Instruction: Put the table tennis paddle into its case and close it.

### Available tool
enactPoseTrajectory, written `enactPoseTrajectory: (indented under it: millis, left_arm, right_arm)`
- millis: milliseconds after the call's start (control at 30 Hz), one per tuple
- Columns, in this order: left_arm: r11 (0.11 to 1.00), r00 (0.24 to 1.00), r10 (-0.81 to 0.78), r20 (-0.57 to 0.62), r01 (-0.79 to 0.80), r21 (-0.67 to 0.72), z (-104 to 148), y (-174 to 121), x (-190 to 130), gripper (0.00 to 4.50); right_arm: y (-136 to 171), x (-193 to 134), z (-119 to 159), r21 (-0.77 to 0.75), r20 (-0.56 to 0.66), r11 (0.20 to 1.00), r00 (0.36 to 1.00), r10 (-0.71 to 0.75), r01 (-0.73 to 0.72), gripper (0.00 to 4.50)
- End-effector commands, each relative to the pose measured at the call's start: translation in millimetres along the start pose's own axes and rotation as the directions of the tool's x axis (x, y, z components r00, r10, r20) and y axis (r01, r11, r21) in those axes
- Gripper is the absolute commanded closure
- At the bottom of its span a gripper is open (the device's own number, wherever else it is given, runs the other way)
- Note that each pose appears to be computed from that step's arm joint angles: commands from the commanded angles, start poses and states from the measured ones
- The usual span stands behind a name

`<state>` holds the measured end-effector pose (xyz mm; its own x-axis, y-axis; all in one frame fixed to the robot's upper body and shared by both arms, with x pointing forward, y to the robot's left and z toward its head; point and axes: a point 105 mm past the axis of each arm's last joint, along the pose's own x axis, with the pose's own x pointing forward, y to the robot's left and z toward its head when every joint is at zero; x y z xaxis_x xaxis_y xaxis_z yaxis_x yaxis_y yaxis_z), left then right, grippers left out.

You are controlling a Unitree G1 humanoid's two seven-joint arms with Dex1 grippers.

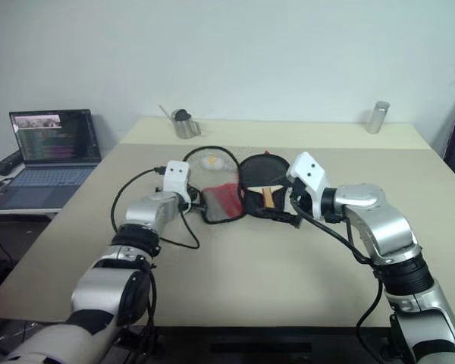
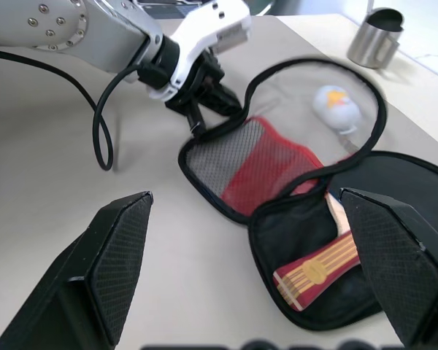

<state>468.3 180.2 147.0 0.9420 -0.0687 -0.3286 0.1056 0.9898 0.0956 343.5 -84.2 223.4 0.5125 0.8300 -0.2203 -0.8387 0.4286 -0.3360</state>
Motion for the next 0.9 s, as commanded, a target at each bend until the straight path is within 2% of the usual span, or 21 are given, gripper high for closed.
enactPoseTrajectory:
  millis: [33, 133, 233, 300, 367, 467, 533, 667, 767, 900]
  left_arm:
    - [1.000, 0.985, 0.003, 0.174, -0.001, -0.014, 39.3, -1.7, -5.8, 4.46]
    - [0.999, 0.959, -0.021, 0.281, 0.034, -0.043, 59.0, -5.7, -11.4, 4.46]
    - [0.990, 0.931, -0.114, 0.346, 0.137, -0.042, 74.4, -28.3, -15.9, 4.46]
    - [0.973, 0.915, -0.191, 0.354, 0.224, -0.055, 79.1, -47.6, -18.4, 4.46]
    - [0.948, 0.892, -0.244, 0.381, 0.303, -0.101, 94.0, -68.8, -24.2, 4.46]
    - [0.914, 0.839, -0.328, 0.435, 0.399, -0.080, 119.3, -105.5, -36.1, 4.46]
    - [0.901, 0.824, -0.362, 0.437, 0.429, -0.062, 125.1, -122.4, -38.7, 4.46]
    - [0.960, 0.905, -0.259, 0.339, 0.281, -0.016, 110.3, -139.1, -19.9, 4.46]
    - [0.985, 0.913, -0.146, 0.381, 0.171, -0.031, 118.1, -138.7, -17.2, 4.46]
    - [0.974, 0.875, -0.166, 0.456, 0.217, -0.062, 132.6, -138.2, -22.5, 4.46]
  right_arm:
    - [-0.5, -6.3, 12.2, -0.046, 0.032, 0.999, 0.999, -0.022, 0.024, 0.00]
    - [-0.8, -8.6, 11.1, -0.045, 0.028, 0.999, 0.999, -0.030, 0.031, 0.00]
    - [-3.7, -11.8, 10.2, -0.048, 0.023, 0.998, 0.999, -0.047, 0.048, 0.00]
    - [-5.9, -13.4, 10.8, -0.050, 0.022, 0.997, 0.998, -0.060, 0.061, 0.00]
    - [-8.7, -16.8, 10.4, -0.052, 0.019, 0.996, 0.997, -0.075, 0.076, 0.00]
    - [-12.8, -22.5, 8.4, -0.054, 0.007, 0.994, 0.995, -0.099, 0.100, 0.00]
    - [-15.0, -24.4, 8.0, -0.055, 0.003, 0.992, 0.994, -0.113, 0.113, 0.00]
    - [-19.9, -32.9, 7.7, -0.057, -0.006, 0.987, 0.989, -0.149, 0.148, 0.00]
    - [-20.9, -39.8, 5.4, -0.051, -0.017, 0.983, 0.984, -0.175, 0.174, 0.00]
    - [-21.2, -43.9, 1.5, -0.029, -0.027, 0.979, 0.979, -0.204, 0.203, 0.00]
